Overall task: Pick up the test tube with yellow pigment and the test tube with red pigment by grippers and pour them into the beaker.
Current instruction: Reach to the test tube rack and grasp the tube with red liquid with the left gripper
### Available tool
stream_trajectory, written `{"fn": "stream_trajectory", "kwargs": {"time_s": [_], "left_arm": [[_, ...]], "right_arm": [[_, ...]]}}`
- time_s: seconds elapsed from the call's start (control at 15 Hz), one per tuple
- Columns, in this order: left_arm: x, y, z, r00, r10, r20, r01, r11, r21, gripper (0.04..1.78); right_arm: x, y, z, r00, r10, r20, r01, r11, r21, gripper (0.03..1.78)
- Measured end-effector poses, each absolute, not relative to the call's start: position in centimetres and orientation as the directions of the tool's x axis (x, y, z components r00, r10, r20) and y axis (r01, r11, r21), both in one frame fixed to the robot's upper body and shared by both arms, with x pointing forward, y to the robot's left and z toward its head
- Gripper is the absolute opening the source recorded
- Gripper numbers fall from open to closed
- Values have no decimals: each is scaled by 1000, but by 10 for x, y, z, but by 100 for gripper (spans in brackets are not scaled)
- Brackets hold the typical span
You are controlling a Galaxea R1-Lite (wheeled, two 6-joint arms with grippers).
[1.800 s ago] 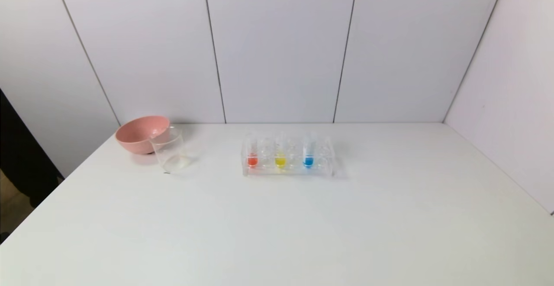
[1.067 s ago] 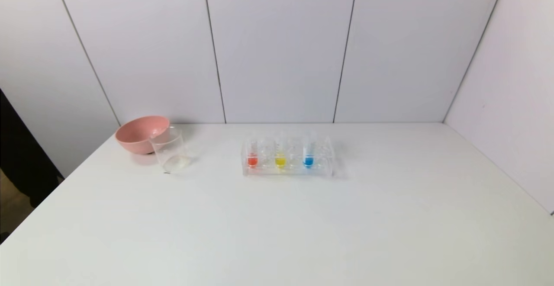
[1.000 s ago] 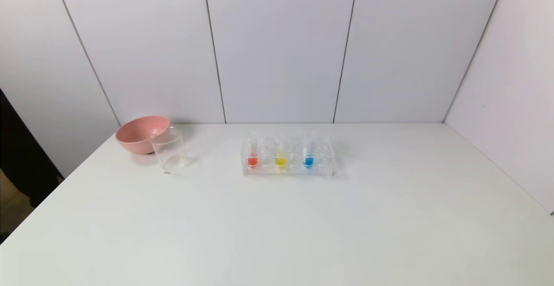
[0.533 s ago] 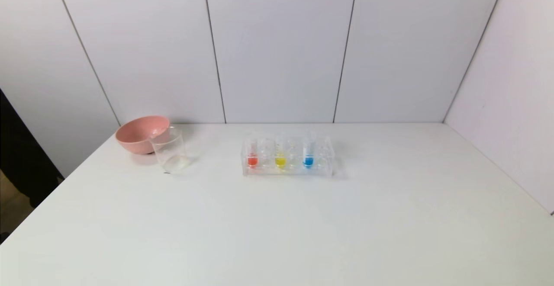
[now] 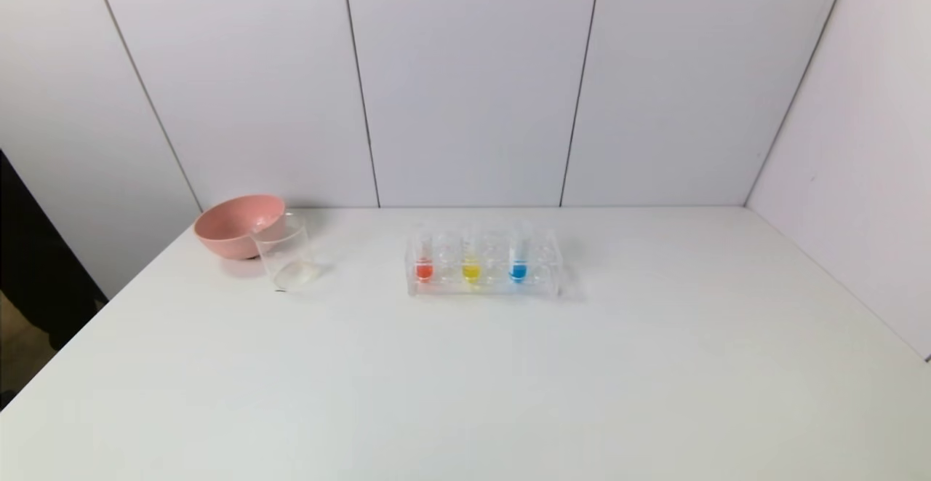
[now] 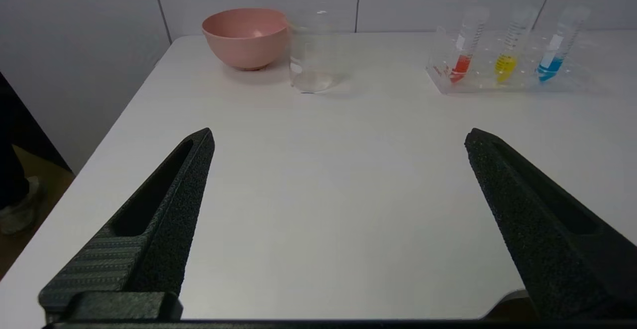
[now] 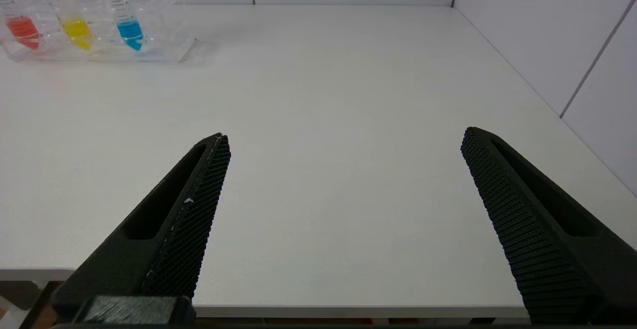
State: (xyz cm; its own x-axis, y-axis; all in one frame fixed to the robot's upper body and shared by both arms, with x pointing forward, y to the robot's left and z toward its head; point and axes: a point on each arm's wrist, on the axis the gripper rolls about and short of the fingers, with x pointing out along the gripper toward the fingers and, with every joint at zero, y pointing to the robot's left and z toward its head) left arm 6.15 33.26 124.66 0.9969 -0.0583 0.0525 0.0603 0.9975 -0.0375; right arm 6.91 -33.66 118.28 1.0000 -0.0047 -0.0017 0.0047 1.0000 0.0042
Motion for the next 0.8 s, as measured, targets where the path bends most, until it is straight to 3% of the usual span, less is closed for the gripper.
{"fn": "stream_trajectory", "kwargs": {"time_s": [0.4,0.8], "left_arm": [[104,330,1316,986,-153,65,157,986,-61,176],[192,324,1353,974,-218,55,221,973,-68,176]], "right_arm": [[69,-337,1183,1000,-5,-2,5,1000,5,170],[69,-337,1183,1000,-5,-2,5,1000,4,170]]}}
